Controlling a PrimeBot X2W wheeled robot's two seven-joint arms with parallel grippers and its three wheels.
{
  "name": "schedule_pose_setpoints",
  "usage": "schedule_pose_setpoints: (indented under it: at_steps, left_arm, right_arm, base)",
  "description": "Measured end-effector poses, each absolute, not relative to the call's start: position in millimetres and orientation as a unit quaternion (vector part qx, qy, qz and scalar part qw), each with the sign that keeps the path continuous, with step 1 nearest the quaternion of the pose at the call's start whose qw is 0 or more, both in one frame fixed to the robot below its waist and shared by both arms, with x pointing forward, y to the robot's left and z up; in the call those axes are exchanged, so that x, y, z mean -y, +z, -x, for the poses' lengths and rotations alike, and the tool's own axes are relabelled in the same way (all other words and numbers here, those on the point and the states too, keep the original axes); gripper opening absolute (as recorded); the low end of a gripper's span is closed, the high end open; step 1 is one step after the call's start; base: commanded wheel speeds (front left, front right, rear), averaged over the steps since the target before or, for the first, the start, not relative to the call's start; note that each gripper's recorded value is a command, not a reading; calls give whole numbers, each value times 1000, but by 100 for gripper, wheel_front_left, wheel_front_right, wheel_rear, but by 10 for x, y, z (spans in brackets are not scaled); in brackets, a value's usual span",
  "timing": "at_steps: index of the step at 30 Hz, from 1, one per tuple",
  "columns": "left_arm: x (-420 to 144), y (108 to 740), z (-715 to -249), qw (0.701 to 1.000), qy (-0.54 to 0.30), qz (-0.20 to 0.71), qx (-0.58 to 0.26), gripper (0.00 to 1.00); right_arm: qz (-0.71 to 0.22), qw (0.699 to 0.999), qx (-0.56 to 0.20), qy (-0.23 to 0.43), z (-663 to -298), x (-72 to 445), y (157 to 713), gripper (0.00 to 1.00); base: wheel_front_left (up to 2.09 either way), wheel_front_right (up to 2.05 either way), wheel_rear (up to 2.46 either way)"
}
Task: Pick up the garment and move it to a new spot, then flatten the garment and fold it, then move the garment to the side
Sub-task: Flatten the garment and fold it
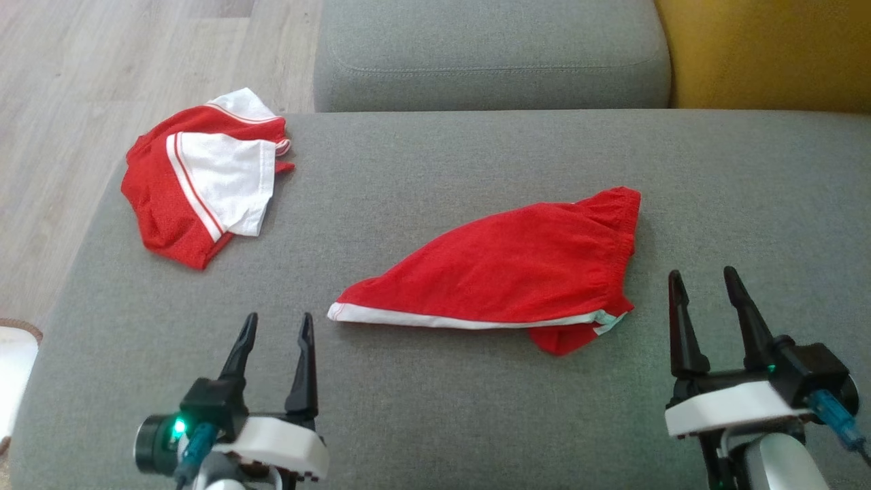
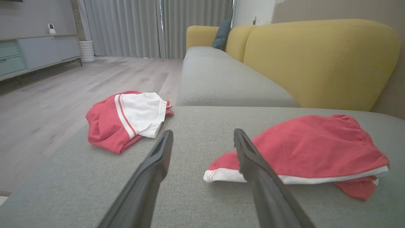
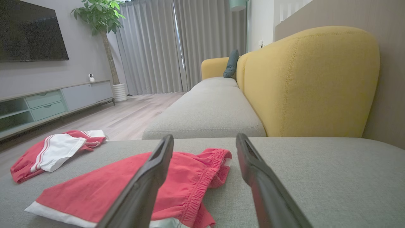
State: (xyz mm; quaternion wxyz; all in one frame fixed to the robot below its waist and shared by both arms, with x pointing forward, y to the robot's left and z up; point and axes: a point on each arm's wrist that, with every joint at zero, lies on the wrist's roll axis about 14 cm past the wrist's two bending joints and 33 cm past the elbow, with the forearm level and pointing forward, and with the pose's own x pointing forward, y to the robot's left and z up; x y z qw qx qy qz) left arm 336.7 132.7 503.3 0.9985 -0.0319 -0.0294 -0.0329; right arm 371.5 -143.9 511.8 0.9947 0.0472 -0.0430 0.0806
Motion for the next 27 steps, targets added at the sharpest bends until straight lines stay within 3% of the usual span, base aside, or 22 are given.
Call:
schedule_pose_setpoints:
  at_steps: [17, 27]
  left_arm:
    - [-1365, 4950, -3374, 999, -31, 25, 18, 100]
    - [-1403, 4831, -3377, 999, -22, 29, -2, 100]
  right_arm:
    - [-51, 995, 34, 81, -3718, 1428, 5055, 100]
    - [-14, 993, -65, 102, -3692, 1319, 4430, 100]
  base:
    - [0, 0, 0]
    - [0, 0, 0]
